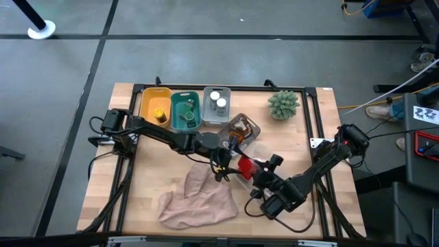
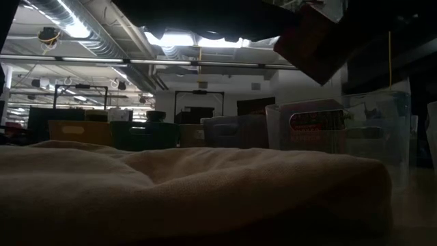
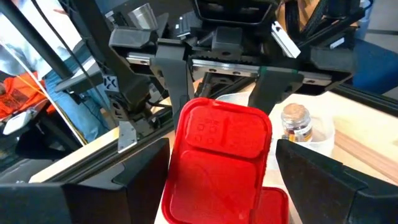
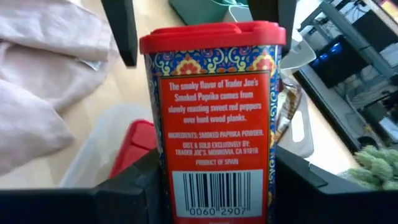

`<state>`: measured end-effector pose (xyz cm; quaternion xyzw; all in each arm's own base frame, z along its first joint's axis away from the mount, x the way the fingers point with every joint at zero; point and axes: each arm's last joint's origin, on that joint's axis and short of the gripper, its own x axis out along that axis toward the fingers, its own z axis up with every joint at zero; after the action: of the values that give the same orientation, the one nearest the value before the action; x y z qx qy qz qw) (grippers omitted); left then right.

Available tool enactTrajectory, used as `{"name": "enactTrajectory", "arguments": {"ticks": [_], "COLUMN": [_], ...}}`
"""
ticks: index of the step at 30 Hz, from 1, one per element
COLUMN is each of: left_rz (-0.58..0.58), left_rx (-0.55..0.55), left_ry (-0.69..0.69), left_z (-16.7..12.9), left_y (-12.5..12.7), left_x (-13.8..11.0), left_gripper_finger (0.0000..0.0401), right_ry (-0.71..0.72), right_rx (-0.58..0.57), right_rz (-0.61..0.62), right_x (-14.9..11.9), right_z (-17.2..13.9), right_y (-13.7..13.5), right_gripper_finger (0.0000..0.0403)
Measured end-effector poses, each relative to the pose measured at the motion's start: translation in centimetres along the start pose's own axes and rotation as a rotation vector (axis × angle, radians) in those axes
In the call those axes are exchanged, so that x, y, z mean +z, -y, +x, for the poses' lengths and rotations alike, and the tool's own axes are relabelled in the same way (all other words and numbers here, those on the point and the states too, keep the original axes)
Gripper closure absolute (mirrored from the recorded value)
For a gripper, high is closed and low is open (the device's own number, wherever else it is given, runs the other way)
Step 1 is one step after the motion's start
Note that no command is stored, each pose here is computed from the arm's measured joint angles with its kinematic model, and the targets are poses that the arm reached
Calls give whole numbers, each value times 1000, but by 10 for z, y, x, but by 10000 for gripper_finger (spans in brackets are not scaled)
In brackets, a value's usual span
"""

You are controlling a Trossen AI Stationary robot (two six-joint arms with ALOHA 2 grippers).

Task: Sort spices by type
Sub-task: Put the red seasoning can into the left transparent bin

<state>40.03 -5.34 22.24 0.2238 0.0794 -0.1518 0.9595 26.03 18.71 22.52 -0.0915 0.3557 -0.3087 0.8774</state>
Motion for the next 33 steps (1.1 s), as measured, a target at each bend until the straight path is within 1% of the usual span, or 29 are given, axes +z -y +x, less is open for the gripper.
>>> {"name": "enactTrajectory", "arguments": {"ticks": [10, 13, 17, 22, 24, 29, 31, 33], "left_rz": [-20, -24, -10, -26, -34, -74, -89, -100], "left_rx": [-15, -26, -30, -25, -24, -24, -25, -22], "left_ry": [-18, -42, -46, -45, -45, -46, -49, -53], "left_z": [0, 0, 0, 0, 0, 0, 0, 0], "left_y": [0, 2, 2, 2, 2, 2, 1, 0], "left_x": [-2, -5, -6, -5, -6, -6, -6, -8], "left_gripper_finger": [126, 146, 194, 197, 198, 198, 198, 198], "right_ry": [38, 39, 37, 29, 23, -64, -135, -223], "right_rx": [56, 54, 58, 65, 66, 105, 141, 173], "right_rz": [-8, -12, -10, -30, -19, 5, 16, 2], "right_x": [6, 6, 6, 6, 7, 11, 13, 18], "right_z": [0, 0, 0, 0, 2, 12, 17, 20], "right_y": [-8, -8, -8, -9, -8, -6, -4, 1], "right_gripper_finger": [200, 200, 200, 178, 169, 156, 154, 153]}}
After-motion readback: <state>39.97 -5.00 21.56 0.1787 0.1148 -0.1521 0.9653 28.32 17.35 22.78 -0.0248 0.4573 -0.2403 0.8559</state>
